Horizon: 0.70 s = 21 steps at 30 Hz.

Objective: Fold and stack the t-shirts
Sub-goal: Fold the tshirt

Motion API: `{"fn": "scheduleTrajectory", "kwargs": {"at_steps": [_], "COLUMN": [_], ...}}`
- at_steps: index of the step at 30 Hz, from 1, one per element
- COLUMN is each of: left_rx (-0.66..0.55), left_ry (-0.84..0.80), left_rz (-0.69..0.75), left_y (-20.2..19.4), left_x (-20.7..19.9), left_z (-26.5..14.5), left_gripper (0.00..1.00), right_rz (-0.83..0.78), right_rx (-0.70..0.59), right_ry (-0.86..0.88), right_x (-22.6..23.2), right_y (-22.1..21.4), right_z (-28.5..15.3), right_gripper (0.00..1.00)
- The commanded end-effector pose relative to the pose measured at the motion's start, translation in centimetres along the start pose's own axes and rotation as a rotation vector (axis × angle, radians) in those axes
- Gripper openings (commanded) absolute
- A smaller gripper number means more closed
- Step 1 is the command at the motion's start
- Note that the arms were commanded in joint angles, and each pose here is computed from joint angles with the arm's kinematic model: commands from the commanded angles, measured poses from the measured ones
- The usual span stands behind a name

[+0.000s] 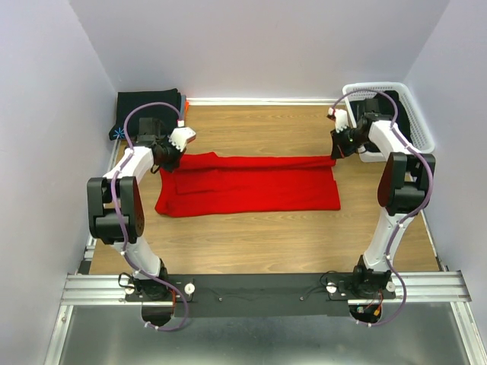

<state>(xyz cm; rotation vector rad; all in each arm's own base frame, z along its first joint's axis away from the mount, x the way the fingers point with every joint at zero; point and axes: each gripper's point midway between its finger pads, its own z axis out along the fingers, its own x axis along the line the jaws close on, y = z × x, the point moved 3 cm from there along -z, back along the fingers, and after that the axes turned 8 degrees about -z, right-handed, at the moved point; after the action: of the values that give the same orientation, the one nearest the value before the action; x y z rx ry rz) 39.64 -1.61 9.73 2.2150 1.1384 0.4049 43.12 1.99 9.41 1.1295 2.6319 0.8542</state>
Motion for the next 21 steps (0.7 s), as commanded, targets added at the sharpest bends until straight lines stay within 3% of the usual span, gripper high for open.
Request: {"fn": "scheduleTrajectory", "kwargs": {"at_steps": [1,7,17,18,20,21], "left_rx": [-0.018,-0.005,0.093,0.105,0.112,0.099], "left_ry": [0.037,0.031,-0.011,-0.024,-0.041,-0.038], "left_rz": [0.005,0.008,-0.005,-0.004,0.008,0.018], "left_y": [0.8,-0.1,-4.2,-4.6,-4.6,-3.9], "left_x": [0.2,-0.6,-1.4,-1.6,-1.8,-1.6], "left_z": [-2.1,-2.7,-0.2,0.0,-0.1,-0.5], "left_gripper": [0.0,0.0,0.0,0.04,0.21,0.27], "right_rz": [0.01,0.0,-0.008,-0.007,-0.006,-0.002], "right_rx": [-0.019,-0.021,0.041,0.049,0.052,0.057], "right_ry": [-0.029,-0.029,0.009,0.009,0.013,0.022], "right_x": [-1.1,-1.0,0.1,0.1,0.1,0.3], "right_y": [1.2,1.2,-1.4,-1.6,-1.5,-1.5], "right_z": [-0.6,-0.9,0.4,0.4,0.2,0.0], "right_gripper": [0.01,0.0,0.01,0.02,0.11,0.25]}}
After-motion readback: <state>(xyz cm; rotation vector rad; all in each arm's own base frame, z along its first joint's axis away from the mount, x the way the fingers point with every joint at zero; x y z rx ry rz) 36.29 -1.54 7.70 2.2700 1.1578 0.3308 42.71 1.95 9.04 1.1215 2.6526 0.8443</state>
